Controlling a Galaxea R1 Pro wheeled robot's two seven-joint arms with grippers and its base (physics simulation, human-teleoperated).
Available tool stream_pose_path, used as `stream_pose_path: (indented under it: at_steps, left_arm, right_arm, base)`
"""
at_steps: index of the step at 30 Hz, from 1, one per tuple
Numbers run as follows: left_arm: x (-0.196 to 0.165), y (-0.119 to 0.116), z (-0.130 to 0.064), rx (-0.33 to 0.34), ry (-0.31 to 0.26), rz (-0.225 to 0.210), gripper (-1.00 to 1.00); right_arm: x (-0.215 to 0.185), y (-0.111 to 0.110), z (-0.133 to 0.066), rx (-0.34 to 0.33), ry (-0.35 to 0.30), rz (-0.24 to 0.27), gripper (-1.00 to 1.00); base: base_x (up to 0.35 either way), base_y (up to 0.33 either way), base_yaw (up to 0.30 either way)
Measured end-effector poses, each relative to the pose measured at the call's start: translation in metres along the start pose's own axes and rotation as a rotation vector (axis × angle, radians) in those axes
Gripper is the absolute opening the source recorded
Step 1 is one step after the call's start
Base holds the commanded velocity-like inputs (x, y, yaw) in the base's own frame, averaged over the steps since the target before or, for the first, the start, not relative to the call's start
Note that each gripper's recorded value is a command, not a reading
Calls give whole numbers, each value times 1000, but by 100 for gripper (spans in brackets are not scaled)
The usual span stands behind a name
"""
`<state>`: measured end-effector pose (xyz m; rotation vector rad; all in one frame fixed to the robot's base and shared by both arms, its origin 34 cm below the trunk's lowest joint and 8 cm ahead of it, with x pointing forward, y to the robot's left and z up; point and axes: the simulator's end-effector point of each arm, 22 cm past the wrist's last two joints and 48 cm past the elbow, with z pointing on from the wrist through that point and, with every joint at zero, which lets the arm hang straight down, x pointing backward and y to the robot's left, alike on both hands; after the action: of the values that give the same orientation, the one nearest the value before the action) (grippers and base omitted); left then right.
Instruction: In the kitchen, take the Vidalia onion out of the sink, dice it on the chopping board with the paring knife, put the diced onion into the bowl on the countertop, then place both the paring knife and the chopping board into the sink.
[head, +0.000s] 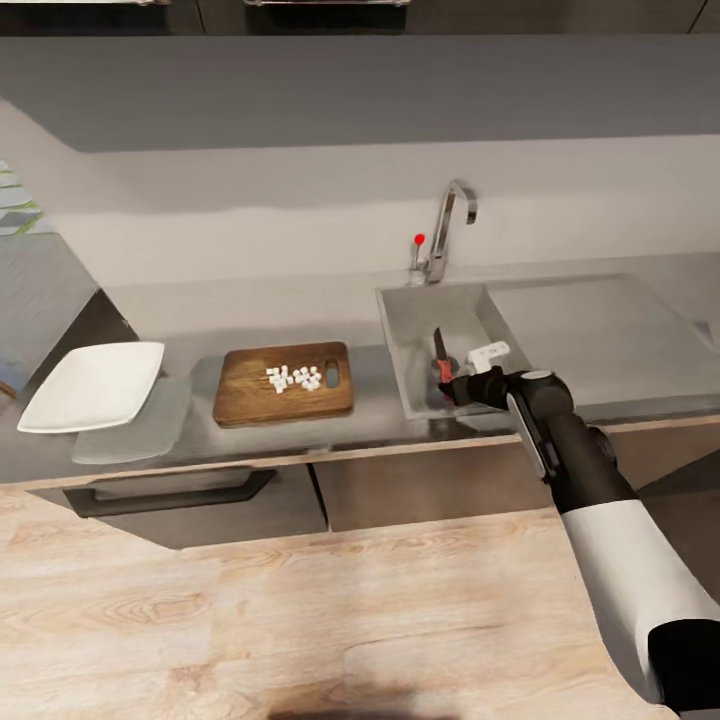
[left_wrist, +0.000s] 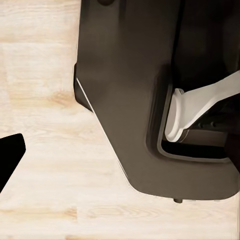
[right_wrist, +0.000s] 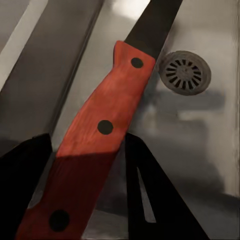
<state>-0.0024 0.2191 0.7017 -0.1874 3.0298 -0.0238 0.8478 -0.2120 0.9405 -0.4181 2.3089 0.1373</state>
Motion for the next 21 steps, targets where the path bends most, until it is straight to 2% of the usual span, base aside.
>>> stream_pose_path:
  at_steps: [12,16,21]
  left_arm:
    - [0,1,0,-2,1,-1,100]
    - [1,1,0,-2,2,-1,100]
    - [2,1,-1,-3,8,-2,100]
  right_arm:
    - [5,4,2,-13,15,7,-100]
    - [23,4,11,-16,59,20,-100]
    - [72,4,30,-24,167,50,-100]
  base:
    - [294,-18,0]
    - [75,0,0]
    - [4,0,0]
